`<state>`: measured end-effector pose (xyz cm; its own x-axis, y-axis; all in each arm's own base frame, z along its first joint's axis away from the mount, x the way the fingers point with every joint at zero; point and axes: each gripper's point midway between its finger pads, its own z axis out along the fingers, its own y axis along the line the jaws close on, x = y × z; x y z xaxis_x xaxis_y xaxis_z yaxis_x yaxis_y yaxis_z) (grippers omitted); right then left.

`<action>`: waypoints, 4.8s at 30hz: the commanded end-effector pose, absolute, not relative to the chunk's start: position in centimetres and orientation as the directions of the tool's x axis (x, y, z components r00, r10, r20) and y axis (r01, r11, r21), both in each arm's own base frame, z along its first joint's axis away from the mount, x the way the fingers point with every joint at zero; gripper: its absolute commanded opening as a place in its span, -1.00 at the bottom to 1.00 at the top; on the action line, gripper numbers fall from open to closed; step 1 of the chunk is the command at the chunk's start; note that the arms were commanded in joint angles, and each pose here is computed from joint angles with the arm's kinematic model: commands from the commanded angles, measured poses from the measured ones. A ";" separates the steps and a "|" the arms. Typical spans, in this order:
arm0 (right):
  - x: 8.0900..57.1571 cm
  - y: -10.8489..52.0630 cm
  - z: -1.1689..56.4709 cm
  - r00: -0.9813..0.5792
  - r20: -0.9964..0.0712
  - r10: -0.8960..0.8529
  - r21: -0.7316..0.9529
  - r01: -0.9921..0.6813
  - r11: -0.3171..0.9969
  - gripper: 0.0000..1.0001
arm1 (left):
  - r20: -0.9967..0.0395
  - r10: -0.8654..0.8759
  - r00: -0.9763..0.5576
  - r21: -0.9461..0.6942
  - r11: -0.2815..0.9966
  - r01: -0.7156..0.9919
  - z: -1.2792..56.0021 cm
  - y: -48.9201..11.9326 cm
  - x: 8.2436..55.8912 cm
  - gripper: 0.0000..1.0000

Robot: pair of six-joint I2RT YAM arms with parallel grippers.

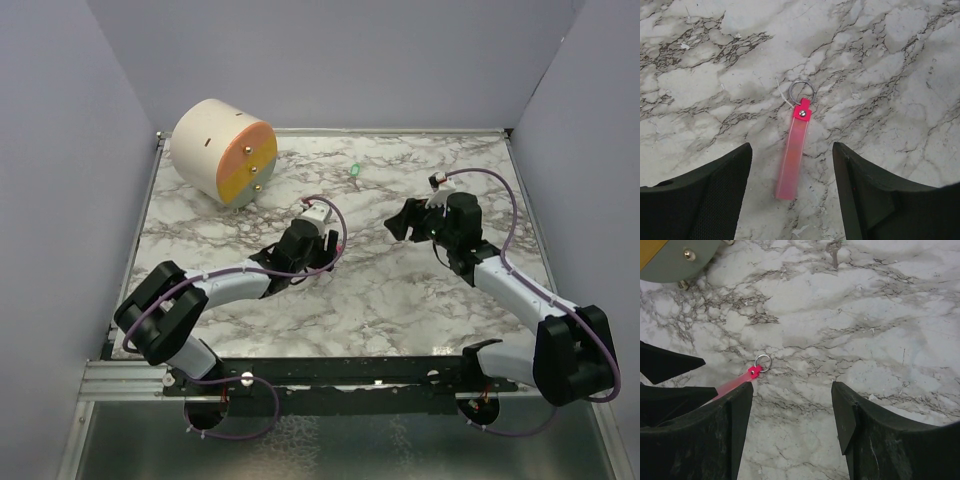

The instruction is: Put the keys on the keyring

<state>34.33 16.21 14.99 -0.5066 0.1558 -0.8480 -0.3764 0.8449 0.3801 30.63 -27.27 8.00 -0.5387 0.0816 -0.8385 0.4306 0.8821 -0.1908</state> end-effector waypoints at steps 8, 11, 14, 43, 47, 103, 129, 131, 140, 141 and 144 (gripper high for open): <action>35.2 16.6 16.2 -0.466 -0.874 0.136 0.350 -0.409 0.843 0.27 | -0.831 0.075 -0.551 -0.189 0.894 0.407 6.7 -26.9 29.9 0.25; 35.1 16.8 15.8 -0.481 -0.867 0.132 0.357 -0.415 0.837 0.27 | -0.824 0.080 -0.561 -0.190 0.894 0.406 6.2 -26.7 29.5 0.24; 35.1 16.9 15.6 -0.485 -0.865 0.131 0.359 -0.415 0.836 0.27 | -0.815 0.088 -0.573 -0.193 0.891 0.411 5.6 -26.6 29.0 0.24; 34.9 17.1 15.5 -0.493 -0.860 0.130 0.366 -0.419 0.831 0.27 | -0.775 0.177 -0.606 -0.125 0.898 0.422 2.4 -25.9 28.2 -0.24; 34.9 17.1 15.4 -0.493 -0.861 0.128 0.363 -0.419 0.832 0.26 | -0.778 0.185 -0.600 -0.111 0.900 0.422 2.8 -25.9 28.3 -0.34; 32.0 19.7 17.9 -0.456 -0.882 0.114 0.390 -0.575 0.719 0.09 | -0.898 0.205 -0.389 -0.058 0.821 0.569 20.4 -29.0 29.6 -1.00; 31.3 23.8 17.1 -0.439 -0.898 -0.013 0.300 -0.634 0.713 0.03 | -0.888 0.227 -0.400 -0.059 0.807 0.588 20.3 -30.1 29.5 -1.00; 31.3 23.9 17.2 -0.440 -0.898 -0.008 0.302 -0.631 0.714 0.02 | -0.889 0.230 -0.397 -0.058 0.801 0.595 20.4 -30.2 29.4 -1.00; 30.9 24.8 17.6 -0.430 -0.903 -0.013 0.299 -0.649 0.700 0.01 | -0.883 0.265 -0.387 -0.055 0.762 0.645 20.1 -31.3 28.7 -1.00; 30.8 24.9 17.5 -0.430 -0.903 -0.016 0.298 -0.651 0.698 0.00 | -0.882 0.269 -0.387 -0.055 0.757 0.651 20.0 -31.4 28.5 -1.00; 30.7 25.4 17.7 -0.425 -0.905 -0.018 0.295 -0.657 0.694 -0.01 | -0.876 0.285 -0.388 -0.053 0.745 0.665 19.7 -31.9 28.3 -1.00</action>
